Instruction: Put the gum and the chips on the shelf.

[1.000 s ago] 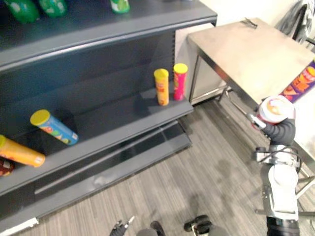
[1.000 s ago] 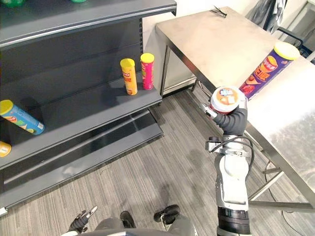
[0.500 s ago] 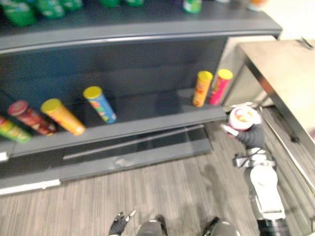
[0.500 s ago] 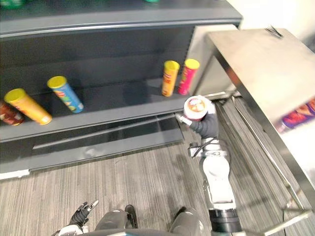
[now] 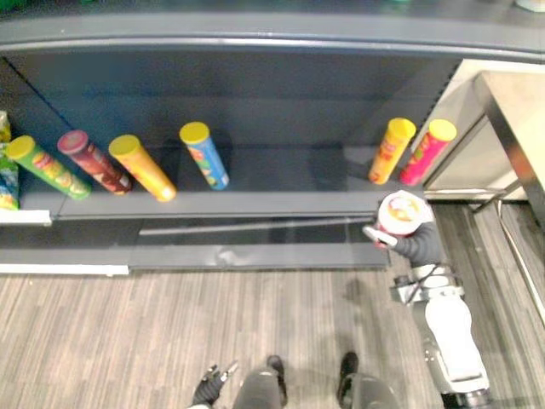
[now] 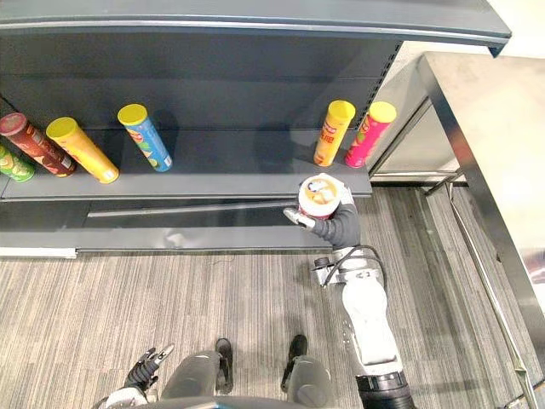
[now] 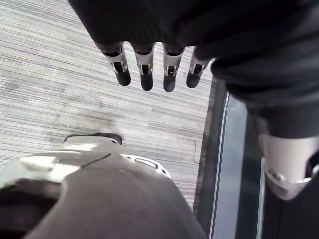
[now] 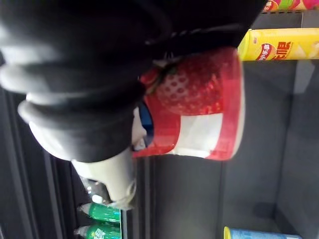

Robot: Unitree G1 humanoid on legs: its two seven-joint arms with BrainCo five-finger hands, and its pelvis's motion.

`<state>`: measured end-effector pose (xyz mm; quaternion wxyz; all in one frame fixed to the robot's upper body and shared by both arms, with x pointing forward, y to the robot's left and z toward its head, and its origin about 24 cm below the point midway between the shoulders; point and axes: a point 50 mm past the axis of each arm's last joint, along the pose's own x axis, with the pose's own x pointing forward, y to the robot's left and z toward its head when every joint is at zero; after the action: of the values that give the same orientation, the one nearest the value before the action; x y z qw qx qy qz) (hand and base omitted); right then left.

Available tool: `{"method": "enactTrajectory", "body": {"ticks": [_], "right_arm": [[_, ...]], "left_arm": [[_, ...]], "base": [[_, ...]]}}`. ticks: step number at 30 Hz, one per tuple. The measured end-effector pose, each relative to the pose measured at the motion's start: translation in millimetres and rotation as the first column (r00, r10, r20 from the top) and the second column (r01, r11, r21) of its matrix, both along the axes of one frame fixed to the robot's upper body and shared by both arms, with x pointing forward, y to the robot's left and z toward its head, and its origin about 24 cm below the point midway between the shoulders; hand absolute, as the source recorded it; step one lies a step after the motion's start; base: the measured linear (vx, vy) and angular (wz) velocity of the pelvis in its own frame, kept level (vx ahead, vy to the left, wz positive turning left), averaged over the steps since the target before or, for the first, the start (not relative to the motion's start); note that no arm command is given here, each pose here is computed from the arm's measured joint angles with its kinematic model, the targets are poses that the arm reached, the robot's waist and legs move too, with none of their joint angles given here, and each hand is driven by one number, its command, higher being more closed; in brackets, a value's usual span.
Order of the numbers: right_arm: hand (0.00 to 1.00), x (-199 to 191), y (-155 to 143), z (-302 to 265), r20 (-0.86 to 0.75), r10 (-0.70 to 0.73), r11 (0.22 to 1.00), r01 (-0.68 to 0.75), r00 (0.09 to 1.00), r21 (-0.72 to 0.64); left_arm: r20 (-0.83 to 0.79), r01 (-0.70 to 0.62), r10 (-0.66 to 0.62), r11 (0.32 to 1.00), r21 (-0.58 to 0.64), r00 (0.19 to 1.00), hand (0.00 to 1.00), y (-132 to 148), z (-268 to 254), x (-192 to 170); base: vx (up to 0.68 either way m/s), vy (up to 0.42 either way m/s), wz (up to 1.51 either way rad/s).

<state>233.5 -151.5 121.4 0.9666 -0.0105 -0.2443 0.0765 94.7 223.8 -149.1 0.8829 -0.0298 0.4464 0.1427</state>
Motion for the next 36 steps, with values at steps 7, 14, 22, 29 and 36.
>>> {"method": "enactTrajectory", "body": {"ticks": [7,14,22,29,36], "right_arm": [[1.00,-4,-1,-8,-0.036,-0.005,1.000,0.005,0.999,0.002],[1.00,-14,-3,-26,-0.117,-0.012,1.000,0.014,0.993,0.014],[1.00,-13,-1,-24,-0.110,-0.002,0.999,0.007,0.994,0.049],[1.00,-8,1,-21,-0.094,-0.004,0.998,0.010,0.996,0.061],[1.00,-1,8,-20,-0.090,0.012,0.999,-0.007,0.996,0.051]], "left_arm": [[-0.015,0.027,-0.027,1.000,0.014,1.000,0.00,2,-1,4],[0.019,0.022,-0.022,1.000,0.006,1.000,0.00,4,3,9],[0.021,0.081,-0.082,0.996,0.022,0.996,0.00,2,4,11],[0.014,0.147,-0.148,0.986,0.074,0.989,0.00,5,6,16],[0.004,0.145,-0.146,0.986,0.080,0.989,0.00,2,5,15]], "base": [[0.04,-0.041,0.09],[0.04,-0.116,0.07],[0.10,0.021,-0.11],[0.22,0.221,-0.32],[0.11,0.241,-0.41]]}}
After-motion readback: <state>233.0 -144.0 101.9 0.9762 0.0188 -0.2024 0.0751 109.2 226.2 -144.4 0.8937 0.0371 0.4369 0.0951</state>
